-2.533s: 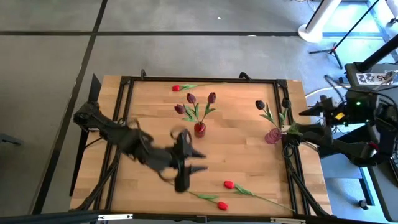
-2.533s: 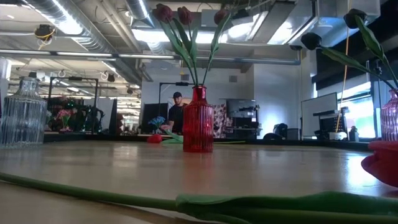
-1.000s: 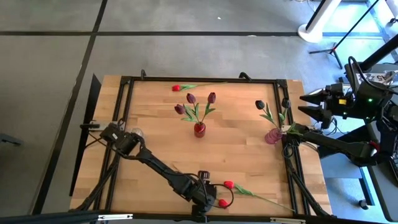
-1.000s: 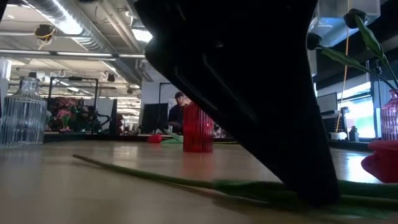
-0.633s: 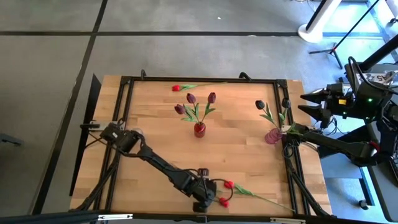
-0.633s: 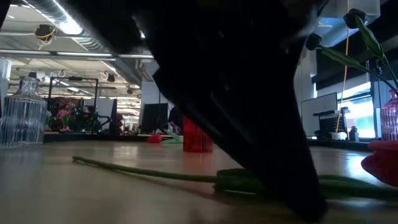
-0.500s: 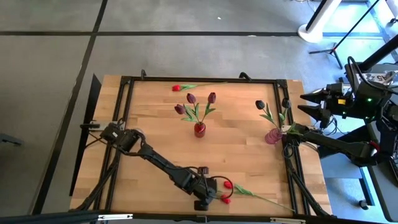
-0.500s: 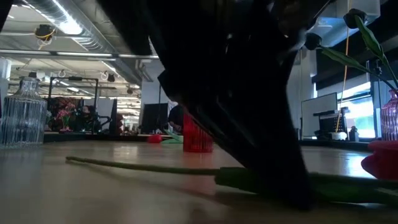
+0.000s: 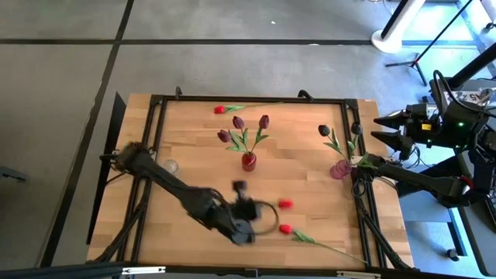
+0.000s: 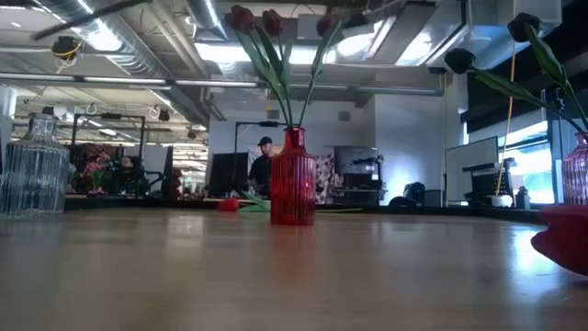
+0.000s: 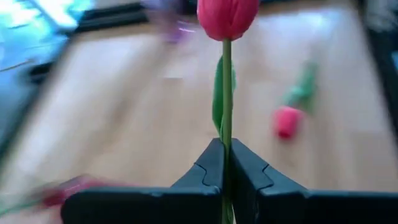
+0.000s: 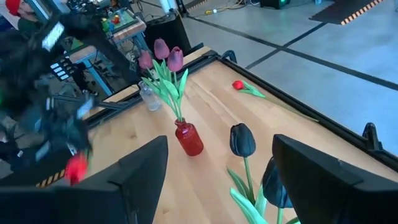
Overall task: Sort flowers into vase by color
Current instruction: Put the bottom left red tulip into the transparent vase
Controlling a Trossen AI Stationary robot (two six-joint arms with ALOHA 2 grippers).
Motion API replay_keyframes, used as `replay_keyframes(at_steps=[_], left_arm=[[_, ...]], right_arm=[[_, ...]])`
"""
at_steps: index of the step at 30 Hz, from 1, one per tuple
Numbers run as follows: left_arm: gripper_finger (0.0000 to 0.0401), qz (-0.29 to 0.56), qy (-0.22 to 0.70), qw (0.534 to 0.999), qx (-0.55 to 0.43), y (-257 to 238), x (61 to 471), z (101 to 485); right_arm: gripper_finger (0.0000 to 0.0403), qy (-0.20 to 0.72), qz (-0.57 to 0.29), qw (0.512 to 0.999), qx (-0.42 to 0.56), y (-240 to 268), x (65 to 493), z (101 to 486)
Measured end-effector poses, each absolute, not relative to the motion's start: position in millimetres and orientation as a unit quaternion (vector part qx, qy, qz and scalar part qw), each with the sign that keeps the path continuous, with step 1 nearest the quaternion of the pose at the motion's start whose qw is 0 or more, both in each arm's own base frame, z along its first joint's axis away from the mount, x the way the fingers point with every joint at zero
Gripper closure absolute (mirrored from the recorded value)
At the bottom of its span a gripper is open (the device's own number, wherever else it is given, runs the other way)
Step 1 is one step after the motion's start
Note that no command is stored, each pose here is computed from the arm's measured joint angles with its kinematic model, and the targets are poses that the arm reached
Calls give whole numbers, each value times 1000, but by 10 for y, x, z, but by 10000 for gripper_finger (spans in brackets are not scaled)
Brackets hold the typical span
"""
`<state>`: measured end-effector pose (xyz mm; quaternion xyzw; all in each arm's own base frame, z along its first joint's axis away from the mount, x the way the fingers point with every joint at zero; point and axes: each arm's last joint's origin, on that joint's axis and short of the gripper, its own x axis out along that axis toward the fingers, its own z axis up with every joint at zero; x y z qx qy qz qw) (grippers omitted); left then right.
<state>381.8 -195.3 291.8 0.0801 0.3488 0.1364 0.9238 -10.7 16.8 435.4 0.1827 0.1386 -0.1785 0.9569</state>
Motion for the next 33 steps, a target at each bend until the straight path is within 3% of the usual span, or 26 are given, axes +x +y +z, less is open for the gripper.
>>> replay_keyframes(at_steps=[7, 11, 15, 23, 28, 33], left_arm=[[398, 319, 214, 923, -6, -1449, 2947, 3930], [399, 366, 119, 923, -17, -1348, 2452, 4160], [399, 392, 51, 918, -30, -1138, 1888, 4115], [399, 358, -17, 932, -62, -728, 1061, 3608], [399, 293, -37, 948, -120, -612, 769, 3368], [399, 202, -21, 967, -157, -773, 684, 3422]], right_arm=[[114, 145, -160, 965, 147, 175, -104, 4356], [114, 146, -159, 966, 140, 175, -104, 4356], [114, 146, -172, 964, 137, 167, -107, 4355], [114, 146, -231, 954, 127, 136, -120, 4352], [114, 137, -275, 940, 151, 115, -132, 4351], [114, 124, -314, 924, 181, 97, -143, 4351]])
